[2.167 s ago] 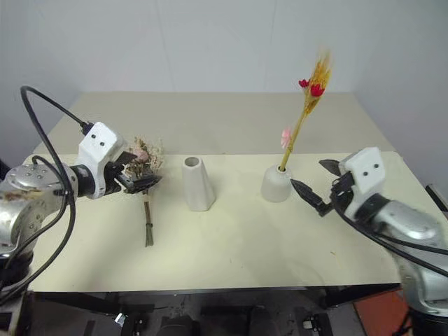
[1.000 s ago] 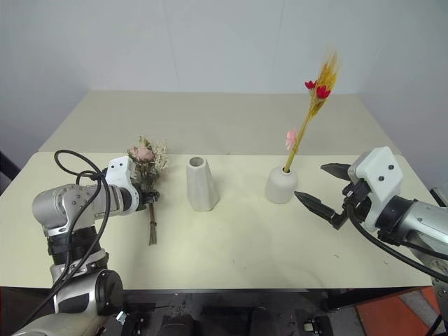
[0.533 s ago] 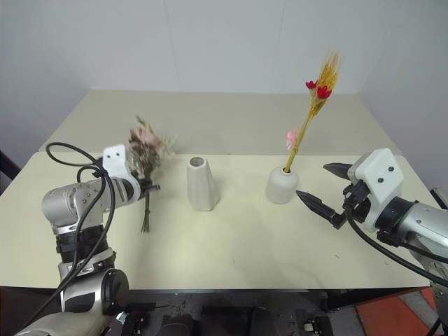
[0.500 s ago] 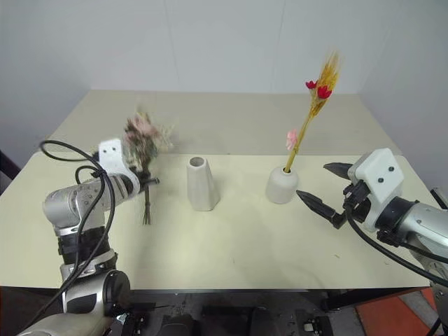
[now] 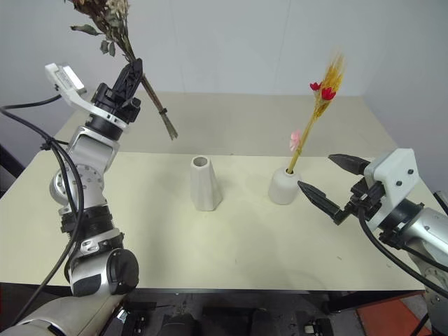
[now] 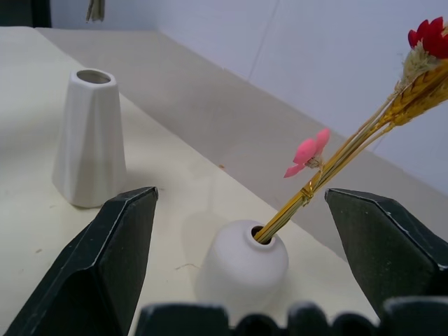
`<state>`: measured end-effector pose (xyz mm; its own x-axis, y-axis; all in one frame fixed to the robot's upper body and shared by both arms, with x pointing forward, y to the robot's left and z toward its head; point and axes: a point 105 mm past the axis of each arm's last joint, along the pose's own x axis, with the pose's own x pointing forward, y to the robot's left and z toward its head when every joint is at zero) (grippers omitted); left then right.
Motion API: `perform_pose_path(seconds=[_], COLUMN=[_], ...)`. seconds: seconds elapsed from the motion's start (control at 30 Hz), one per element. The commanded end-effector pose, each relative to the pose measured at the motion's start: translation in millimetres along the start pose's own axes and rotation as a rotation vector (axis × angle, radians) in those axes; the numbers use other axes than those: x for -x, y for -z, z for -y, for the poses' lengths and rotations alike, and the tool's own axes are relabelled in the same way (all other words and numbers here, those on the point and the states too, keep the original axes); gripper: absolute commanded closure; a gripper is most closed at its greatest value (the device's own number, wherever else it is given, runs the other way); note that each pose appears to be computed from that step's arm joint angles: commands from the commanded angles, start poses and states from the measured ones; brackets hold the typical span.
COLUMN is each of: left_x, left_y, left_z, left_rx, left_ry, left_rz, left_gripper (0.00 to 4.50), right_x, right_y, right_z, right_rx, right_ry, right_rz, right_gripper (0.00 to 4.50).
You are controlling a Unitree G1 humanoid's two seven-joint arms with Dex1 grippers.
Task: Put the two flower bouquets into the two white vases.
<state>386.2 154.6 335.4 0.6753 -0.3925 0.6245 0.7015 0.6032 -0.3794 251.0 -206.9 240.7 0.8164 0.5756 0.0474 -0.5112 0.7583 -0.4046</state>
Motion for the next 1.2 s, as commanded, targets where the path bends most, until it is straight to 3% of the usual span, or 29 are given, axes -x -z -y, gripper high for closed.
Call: perform_pose_path(seconds=[0.03,0.17,0.6,1.2], left_x=[-15,-17,-5,7], left_y=[2,14,35,41], left_z=[18,25,25,16], left_rx=[0.042,0.11,0.108,0.132], left_ry=[0.107,0.159,0.134,0.095], left_rz=[-0.032,-0.092,-0.158,-0.179], left_gripper=[4.43,4.43,4.43,4.43], right_x=[7,14,13,10], right_y=[-12,-7,-1,3], right_z=[0,-1,0,2], right_rx=[0.07,0.073,0.074,0.083], right_ry=[0.058,0.103,0.126,0.127], right_rz=[0.033,0.008,-0.007,-0.012], right_gripper=[0.0,0.0,0.0,0.0])
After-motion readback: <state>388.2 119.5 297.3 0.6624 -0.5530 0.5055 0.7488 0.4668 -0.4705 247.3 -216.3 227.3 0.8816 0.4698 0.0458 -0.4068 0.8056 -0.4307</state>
